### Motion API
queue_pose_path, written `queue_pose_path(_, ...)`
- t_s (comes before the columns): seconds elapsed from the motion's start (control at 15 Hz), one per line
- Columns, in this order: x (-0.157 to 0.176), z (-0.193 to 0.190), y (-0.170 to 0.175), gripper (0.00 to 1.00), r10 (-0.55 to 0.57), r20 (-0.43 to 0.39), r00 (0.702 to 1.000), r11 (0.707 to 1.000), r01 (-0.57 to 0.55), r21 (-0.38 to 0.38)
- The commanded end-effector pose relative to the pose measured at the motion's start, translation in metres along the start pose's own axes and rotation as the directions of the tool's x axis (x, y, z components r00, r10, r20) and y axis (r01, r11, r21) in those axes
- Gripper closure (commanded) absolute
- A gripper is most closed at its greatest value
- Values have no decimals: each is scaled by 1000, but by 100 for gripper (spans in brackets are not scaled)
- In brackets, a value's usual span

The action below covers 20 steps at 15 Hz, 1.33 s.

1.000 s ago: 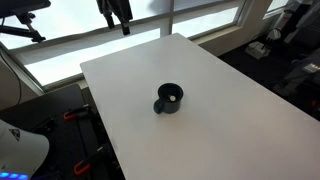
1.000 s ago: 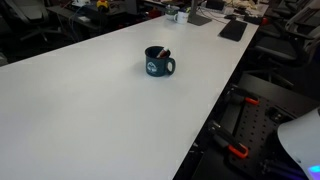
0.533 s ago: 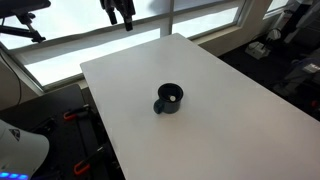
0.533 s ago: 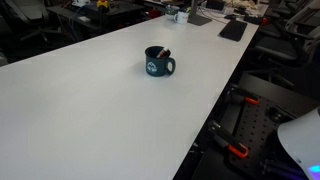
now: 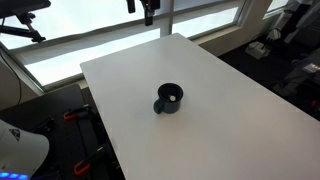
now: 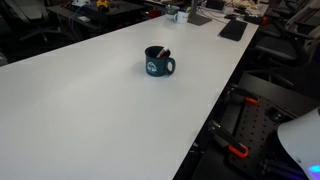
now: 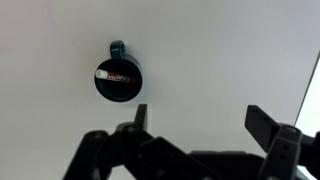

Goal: Place the marker to the right of the mug

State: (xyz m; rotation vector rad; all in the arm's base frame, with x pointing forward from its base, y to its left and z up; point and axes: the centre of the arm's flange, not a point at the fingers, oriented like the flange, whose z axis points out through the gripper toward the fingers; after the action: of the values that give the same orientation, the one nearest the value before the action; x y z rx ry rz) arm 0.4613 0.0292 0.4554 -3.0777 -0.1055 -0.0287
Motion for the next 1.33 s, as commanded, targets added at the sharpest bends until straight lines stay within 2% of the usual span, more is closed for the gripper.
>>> queue_pose_path(0.0, 8, 12, 29, 0, 45, 41, 998, 996, -48, 77)
queue_pose_path(0.27, 8, 39, 51, 0, 64, 94, 994, 992, -73, 102)
queue_pose_path(0.4, 5, 51, 55, 0, -46, 148, 988, 995, 32, 91)
queue_pose_path(0.53, -1, 64, 53, 0, -162, 184, 969, 984, 146, 99)
queue_pose_path(0.8, -15, 92, 41, 0, -369, 223, 902, 929, 355, 104)
queue_pose_path(0.87, -7, 86, 46, 0, -288, 207, 935, 957, 270, 109)
queue_pose_path(1.0, -10, 93, 42, 0, -335, 224, 915, 942, 317, 112)
queue_pose_path(1.2, -11, 94, 42, 0, -348, 227, 909, 937, 331, 112)
queue_pose_path(1.27, -2, 96, 46, 0, -362, 240, 901, 932, 350, 92)
